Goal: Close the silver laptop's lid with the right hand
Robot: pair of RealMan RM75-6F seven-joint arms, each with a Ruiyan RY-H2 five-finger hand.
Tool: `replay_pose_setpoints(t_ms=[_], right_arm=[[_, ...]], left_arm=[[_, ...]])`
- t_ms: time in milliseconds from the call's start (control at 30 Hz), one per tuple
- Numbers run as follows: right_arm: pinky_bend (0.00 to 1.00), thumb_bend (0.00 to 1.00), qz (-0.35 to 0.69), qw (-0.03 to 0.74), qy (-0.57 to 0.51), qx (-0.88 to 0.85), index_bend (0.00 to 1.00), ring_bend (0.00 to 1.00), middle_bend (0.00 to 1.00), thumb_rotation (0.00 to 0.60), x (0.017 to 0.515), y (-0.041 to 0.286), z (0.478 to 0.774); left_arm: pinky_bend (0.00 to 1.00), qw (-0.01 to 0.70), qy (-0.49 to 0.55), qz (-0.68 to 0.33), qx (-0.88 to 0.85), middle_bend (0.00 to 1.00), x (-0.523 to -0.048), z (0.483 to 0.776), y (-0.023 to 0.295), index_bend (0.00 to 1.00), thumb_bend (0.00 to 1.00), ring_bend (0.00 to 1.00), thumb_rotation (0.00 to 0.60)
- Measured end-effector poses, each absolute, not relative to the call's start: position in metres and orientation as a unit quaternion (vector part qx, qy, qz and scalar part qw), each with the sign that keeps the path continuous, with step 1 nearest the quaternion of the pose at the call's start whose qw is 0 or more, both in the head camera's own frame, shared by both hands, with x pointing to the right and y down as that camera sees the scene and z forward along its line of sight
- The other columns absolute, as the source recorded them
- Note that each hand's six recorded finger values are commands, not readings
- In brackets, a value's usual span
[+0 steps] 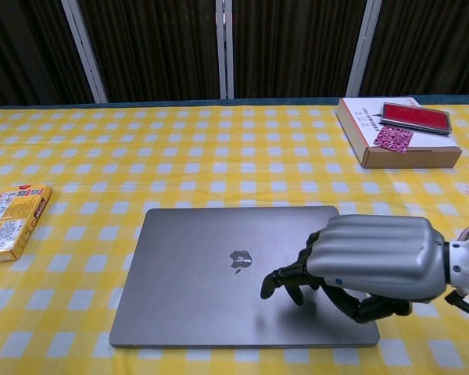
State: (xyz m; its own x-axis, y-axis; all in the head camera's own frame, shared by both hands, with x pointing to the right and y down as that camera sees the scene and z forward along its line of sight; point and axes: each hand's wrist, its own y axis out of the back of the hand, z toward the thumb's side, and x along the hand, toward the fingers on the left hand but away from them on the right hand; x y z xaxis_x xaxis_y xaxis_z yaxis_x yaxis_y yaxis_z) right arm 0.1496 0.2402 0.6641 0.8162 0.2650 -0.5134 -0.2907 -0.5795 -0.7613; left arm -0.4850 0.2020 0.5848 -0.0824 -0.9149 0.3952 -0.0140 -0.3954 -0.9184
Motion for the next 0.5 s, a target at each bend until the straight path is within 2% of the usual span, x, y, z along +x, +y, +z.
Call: replay_pose_setpoints(t_ms=[200,267,333,400,433,500], right_arm=[[0.34,0.98,0.277,0.484,-0.031,-0.83,0.18,0.37,0.33,0.6,0.151,0.226,0.641],[0.26,0.75,0.266,0.495,-0.056,-0.825,0.16,0.31,0.28,0.6,0.154,0.219,0.628],[0.12,0.31,0.258,0.506,-0.086,-0.819,0.09,0.19,0.17,0.6,0.16,0.209,0.614],[0.02,0.11,0.259,0.516,-0.121,-0.807,0.04,0.09,0.08,0.6,0.172,0.2,0.601],[0.0,0.05,0.262,0.523,-0.148,-0.798,0.02,0.04,0.04,0.6,0.183,0.194,0.591],[0.0,0.01,0.274,0.529,-0.189,-0.78,0.0,0.0,0.0,0.6,0.203,0.187,0.578]], left_arm=[[0.0,0.368,0.412,-0.609,-0.569,0.0,-0.486,0.583,0.202,0.0,0.0,0.0,0.6],[0.0,0.367,0.412,-0.609,-0.57,0.0,-0.486,0.582,0.202,0.0,0.0,0.0,0.6],[0.0,0.367,0.413,-0.607,-0.572,0.0,-0.485,0.582,0.203,0.0,0.0,0.0,0.6],[0.0,0.368,0.414,-0.602,-0.576,0.0,-0.483,0.58,0.203,0.0,0.0,0.0,0.6],[0.0,0.368,0.414,-0.6,-0.577,0.0,-0.483,0.579,0.203,0.0,0.0,0.0,0.6],[0.0,0.37,0.415,-0.595,-0.581,0.0,-0.481,0.578,0.204,0.0,0.0,0.0,0.6]])
